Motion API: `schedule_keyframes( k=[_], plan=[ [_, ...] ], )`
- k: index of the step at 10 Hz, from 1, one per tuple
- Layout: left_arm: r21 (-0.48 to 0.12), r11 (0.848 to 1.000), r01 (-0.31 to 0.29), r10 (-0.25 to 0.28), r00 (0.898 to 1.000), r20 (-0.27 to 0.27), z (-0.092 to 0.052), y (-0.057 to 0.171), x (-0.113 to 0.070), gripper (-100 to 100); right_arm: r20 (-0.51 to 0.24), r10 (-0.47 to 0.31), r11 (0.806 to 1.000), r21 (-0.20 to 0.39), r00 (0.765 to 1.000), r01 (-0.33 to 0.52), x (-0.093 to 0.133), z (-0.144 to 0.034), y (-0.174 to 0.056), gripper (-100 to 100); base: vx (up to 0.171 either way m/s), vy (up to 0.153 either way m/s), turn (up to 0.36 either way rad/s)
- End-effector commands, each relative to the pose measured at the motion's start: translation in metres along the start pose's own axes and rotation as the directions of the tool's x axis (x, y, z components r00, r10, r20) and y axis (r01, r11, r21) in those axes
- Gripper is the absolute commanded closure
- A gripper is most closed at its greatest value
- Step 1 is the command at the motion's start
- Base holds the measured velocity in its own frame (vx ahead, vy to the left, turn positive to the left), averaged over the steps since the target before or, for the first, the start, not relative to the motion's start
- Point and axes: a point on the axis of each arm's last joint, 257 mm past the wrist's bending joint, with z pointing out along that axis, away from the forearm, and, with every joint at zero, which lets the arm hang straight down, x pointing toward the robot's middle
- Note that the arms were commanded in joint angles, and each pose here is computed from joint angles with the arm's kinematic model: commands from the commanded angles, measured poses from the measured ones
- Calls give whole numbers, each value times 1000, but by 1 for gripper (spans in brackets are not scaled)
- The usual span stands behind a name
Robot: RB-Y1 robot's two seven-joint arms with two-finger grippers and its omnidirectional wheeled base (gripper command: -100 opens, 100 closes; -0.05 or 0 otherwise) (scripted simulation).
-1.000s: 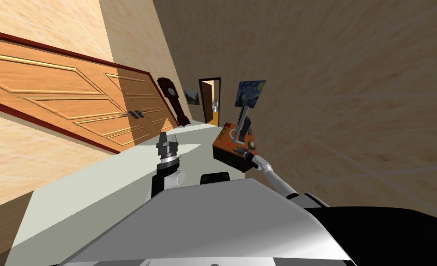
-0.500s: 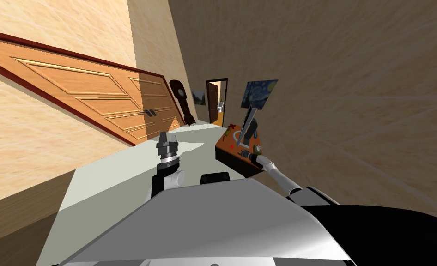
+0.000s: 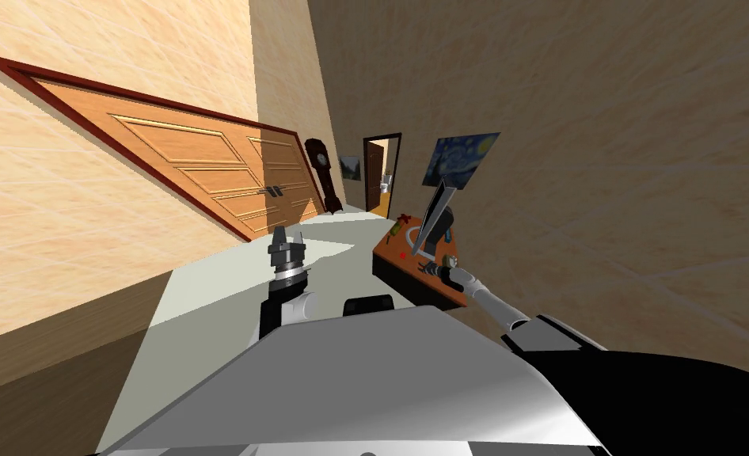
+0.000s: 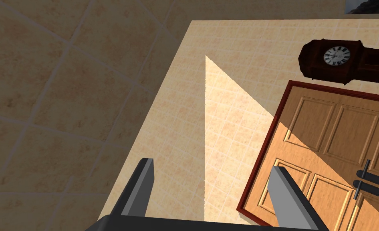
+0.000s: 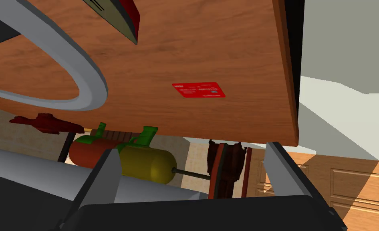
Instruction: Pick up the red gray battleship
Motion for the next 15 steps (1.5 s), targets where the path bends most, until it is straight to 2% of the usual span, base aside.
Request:
schedule_keyframes(
  k=[1, 2, 4, 6, 7, 8, 9, 10, 11, 12, 13, 15],
  plan=[
    [0, 1000, 0, 0, 1000, 0, 0, 0, 0, 0, -50, -23, 1000, 11, 998, 24, 18, -3, -11, -100, 43, -30, 84],
    [0, 1000, 0, 0, 1000, 0, 0, 0, 0, 0, -111, -75, 997, 12, 991, 77, 40, -12, -24, -100, 38, -32, 196],
    [0, 1000, 0, 0, 1000, 0, 0, 0, 0, 0, -129, -65, 997, 19, 989, 69, 49, -14, -27, -100, 23, -27, 38],
    [0, 1000, 0, 0, 1000, 0, 0, 0, 0, 0, -252, -145, 989, 1, 957, 150, 96, -36, -46, -100, 45, -26, 256],
    [0, 1000, 0, 0, 1000, 0, 0, 0, 0, 0, -269, -135, 990, 7, 954, 142, 105, -40, -49, -100, 53, -42, 109],
    [0, 1000, 0, 0, 1000, 0, 0, 0, 0, 0, -315, -172, 984, -16, 933, 176, 123, -50, -52, -100, 50, -42, 121],
    [0, 1000, 0, 0, 1000, 0, 0, 0, 0, 0, -332, -162, 986, -9, 929, 169, 132, -54, -55, -100, 38, -44, 86],
    [0, 1000, 0, 0, 1000, 0, 0, 0, 0, 0, -378, -192, 981, -36, 906, 192, 152, -65, -56, -100, 43, -45, 173],
    [0, 1000, 0, 0, 1000, 0, 0, 0, 0, 0, -390, -184, 982, -31, 902, 187, 158, -68, -58, -100, 35, -36, 87],
    [0, 1000, 0, 0, 1000, 0, 0, 0, 0, 0, -442, -203, 978, -57, 874, 199, 183, -83, -58, -100, 34, -34, 149],
    [0, 1000, 0, 0, 1000, 0, 0, 0, 0, 0, -463, -223, 974, -64, 858, 219, 194, -90, -62, -100, 31, -35, 90],
    [0, 1000, 0, 0, 1000, 0, 0, 0, 0, 0, -442, -203, 978, -57, 874, 199, 183, -83, -58, -100, 9, -7, -15]
  ],
)
